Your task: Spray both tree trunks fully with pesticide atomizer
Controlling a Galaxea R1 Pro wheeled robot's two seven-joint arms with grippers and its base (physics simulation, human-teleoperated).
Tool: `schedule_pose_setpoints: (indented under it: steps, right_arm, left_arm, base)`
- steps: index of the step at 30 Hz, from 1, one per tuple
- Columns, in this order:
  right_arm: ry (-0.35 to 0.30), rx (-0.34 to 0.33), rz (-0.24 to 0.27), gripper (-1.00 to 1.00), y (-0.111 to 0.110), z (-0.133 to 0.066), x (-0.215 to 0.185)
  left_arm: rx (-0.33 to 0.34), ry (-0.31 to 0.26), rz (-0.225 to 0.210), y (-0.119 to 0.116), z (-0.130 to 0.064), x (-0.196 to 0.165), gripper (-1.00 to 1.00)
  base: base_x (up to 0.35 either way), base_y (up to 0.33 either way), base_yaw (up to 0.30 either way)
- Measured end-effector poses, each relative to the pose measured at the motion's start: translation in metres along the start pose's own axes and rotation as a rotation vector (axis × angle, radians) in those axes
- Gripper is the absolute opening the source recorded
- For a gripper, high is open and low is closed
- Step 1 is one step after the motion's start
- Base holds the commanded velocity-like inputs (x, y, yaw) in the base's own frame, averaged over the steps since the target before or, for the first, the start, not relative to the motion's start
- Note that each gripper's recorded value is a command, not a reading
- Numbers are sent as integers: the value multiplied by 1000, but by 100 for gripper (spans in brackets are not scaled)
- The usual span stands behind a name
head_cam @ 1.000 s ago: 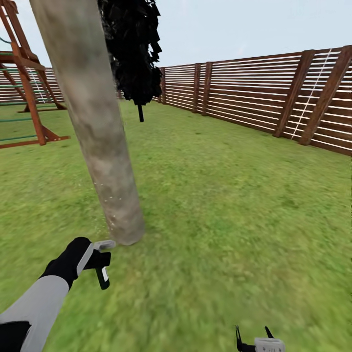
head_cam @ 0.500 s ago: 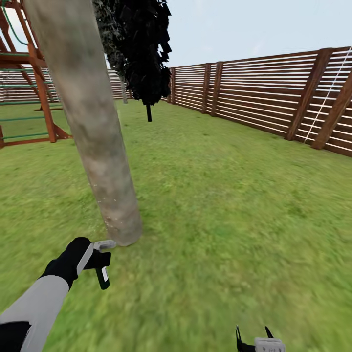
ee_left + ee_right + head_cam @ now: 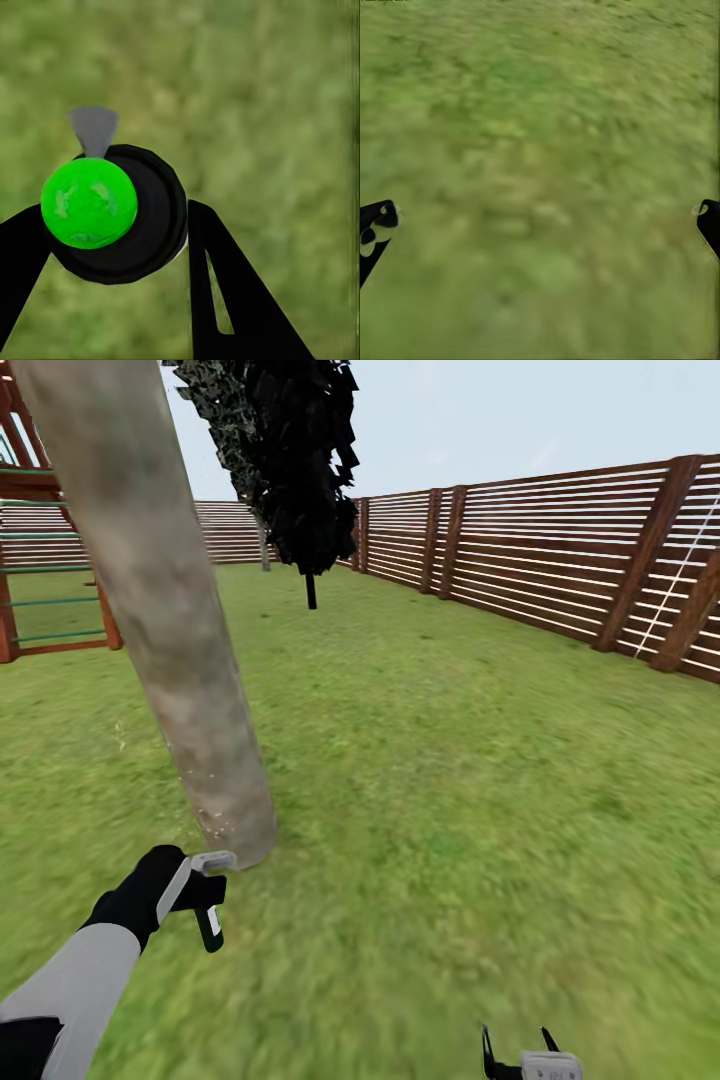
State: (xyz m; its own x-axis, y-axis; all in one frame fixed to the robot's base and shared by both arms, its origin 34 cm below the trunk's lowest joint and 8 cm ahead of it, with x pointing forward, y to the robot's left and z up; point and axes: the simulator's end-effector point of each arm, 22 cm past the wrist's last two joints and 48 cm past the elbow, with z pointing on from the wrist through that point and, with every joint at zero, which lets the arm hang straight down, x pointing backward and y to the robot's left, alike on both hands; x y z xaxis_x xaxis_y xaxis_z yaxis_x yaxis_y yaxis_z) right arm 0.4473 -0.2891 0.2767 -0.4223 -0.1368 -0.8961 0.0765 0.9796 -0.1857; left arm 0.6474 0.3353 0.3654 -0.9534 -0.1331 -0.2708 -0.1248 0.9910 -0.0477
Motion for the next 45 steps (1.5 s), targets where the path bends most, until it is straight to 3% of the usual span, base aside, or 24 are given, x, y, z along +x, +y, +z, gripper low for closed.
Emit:
schedule_pose_setpoints:
  steps: [17,22,25,27,29,33,36,39,42,45]
  right_arm:
    - [0,-1,0,100,0,0,0]
    - [0,0,0,100,0,0,0]
    - [0,0,0,100,0,0,0]
    - [0,0,0,100,0,0,0]
    - [0,0,0,100,0,0,0]
    - [0,-1,0,100,0,0,0]
    - [0,0,0,100,0,0,0]
    - [0,1,0,100,0,0,0]
    - [0,0,0,100,0,0,0]
    - [0,0,0,100,0,0,0]
  left_arm:
    - [3,-9,3,-4,-2,-5,-100]
    - [11,-75,14,-10,-18,-32,-100]
    - [52,-78,24,-38,-23,-40,-100]
    - [55,-66,31,-45,-29,-46,-100]
    - [41,-56,26,-35,-33,-48,-100]
    - [-19,-63,-10,21,-41,-53,-100]
    - [7,-65,-10,9,-40,-54,-100]
    - [75,-81,13,-40,-43,-61,-100]
    - [54,-109,16,-31,-53,-77,-100]
    - [4,-130,-1,5,-66,-93,-100]
  base:
    - [46,-272,269]
    - [34,-52,48]
    - [1,-1,1]
    - [0,0,0]
    - [0,0,0]
    - [0,0,0]
    - [0,0,0]
    - [0,0,0]
    - [0,0,0]
    - [0,0,0]
